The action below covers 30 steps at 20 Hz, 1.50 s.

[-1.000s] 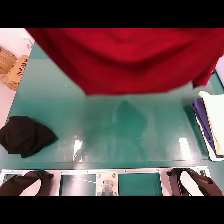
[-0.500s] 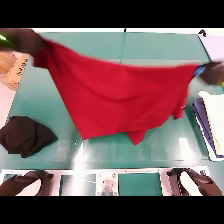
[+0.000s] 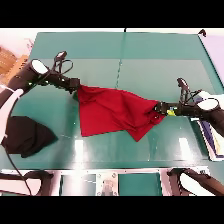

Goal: Fold the shirts.

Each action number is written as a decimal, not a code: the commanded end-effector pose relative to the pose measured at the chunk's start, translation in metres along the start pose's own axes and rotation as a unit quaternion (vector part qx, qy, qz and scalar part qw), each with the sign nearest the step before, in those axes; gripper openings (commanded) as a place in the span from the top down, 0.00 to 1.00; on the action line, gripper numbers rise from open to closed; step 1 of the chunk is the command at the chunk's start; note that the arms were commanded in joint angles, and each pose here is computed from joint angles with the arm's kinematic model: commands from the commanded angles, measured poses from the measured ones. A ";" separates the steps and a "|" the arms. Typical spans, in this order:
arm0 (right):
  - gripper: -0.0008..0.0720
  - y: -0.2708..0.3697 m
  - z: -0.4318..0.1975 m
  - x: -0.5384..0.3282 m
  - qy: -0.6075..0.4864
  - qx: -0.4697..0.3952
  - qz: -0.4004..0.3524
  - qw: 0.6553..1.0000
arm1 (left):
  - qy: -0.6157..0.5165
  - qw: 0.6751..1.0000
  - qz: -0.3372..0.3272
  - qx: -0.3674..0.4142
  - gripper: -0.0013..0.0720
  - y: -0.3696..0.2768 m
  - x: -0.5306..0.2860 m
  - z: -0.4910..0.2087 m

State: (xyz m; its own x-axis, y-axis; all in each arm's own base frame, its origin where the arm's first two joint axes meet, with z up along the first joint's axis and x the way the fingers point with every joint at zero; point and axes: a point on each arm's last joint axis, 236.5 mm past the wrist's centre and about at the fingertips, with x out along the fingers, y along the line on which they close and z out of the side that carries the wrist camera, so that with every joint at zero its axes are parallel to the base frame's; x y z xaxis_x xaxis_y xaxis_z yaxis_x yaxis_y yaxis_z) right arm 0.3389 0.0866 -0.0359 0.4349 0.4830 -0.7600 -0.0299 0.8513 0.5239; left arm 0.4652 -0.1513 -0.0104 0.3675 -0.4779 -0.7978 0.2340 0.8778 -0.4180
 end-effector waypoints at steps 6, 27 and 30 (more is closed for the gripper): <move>0.62 0.012 0.009 -0.010 0.035 0.001 0.030 0.999 | 0.129 0.989 -0.055 -0.056 0.93 -0.011 -0.085 -0.034; 0.56 -0.008 0.012 -0.037 0.026 0.058 0.037 0.997 | 0.033 0.958 -0.069 -0.276 0.14 -0.036 0.001 -0.234; 0.56 -0.010 0.006 -0.034 0.032 0.062 0.037 0.997 | 0.021 0.961 -0.078 -0.266 0.56 -0.048 0.005 -0.229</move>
State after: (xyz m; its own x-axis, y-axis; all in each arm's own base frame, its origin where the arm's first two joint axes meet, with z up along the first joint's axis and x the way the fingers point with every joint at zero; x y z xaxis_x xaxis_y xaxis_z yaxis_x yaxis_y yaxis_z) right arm 0.3315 0.0600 -0.0102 0.3820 0.5565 -0.7378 0.0493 0.7850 0.6176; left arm 0.2429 -0.1793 -0.0938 0.2721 -0.6206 -0.7354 -0.2241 0.7024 -0.6756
